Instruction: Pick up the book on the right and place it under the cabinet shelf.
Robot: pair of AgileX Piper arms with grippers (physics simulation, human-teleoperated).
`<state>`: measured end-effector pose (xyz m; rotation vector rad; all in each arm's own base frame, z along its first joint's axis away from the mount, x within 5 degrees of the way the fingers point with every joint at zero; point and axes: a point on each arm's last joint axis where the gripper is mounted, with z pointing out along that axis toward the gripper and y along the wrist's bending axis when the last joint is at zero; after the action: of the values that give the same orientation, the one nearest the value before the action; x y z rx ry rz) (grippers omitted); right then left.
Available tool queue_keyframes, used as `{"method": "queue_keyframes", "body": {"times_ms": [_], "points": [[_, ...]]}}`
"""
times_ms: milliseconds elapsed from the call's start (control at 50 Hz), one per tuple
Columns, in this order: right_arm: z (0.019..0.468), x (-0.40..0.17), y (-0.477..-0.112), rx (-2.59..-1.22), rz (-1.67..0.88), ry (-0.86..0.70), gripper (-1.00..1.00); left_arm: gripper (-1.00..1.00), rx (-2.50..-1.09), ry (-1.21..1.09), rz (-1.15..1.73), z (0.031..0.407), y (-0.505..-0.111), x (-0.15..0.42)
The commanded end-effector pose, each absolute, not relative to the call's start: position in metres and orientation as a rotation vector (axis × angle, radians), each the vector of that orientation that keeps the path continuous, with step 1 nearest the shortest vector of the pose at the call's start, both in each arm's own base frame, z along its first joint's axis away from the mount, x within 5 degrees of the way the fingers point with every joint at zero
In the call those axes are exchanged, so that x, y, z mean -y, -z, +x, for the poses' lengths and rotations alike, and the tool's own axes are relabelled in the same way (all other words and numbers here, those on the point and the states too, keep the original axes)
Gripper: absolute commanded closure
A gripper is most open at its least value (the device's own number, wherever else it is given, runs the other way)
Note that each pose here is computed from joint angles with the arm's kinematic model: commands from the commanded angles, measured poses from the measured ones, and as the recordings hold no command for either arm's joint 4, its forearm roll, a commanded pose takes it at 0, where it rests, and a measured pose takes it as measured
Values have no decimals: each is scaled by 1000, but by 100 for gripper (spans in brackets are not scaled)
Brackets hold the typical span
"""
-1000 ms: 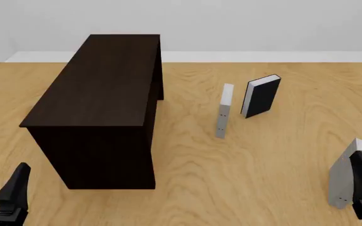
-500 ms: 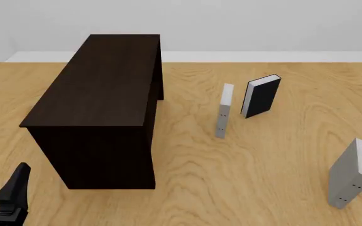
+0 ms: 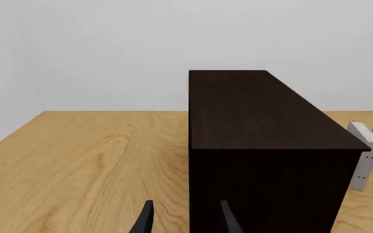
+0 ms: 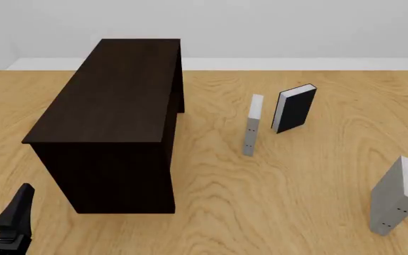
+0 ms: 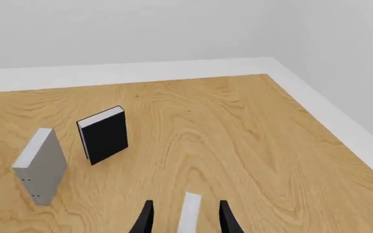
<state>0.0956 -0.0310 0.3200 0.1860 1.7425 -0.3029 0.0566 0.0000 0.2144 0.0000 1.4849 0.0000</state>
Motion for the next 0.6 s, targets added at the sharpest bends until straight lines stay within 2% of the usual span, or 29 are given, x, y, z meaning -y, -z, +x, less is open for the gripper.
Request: {"method": "queue_keyframes", "body": {"times_ms": [20,600], "points": [[106,37,-307,-1790,242,288,-100,-100,-1485,0,0,57,-214,0],[126,48,-250,-1874,324,259,-100,-100,-1485,0,0,57,-214,0]]}}
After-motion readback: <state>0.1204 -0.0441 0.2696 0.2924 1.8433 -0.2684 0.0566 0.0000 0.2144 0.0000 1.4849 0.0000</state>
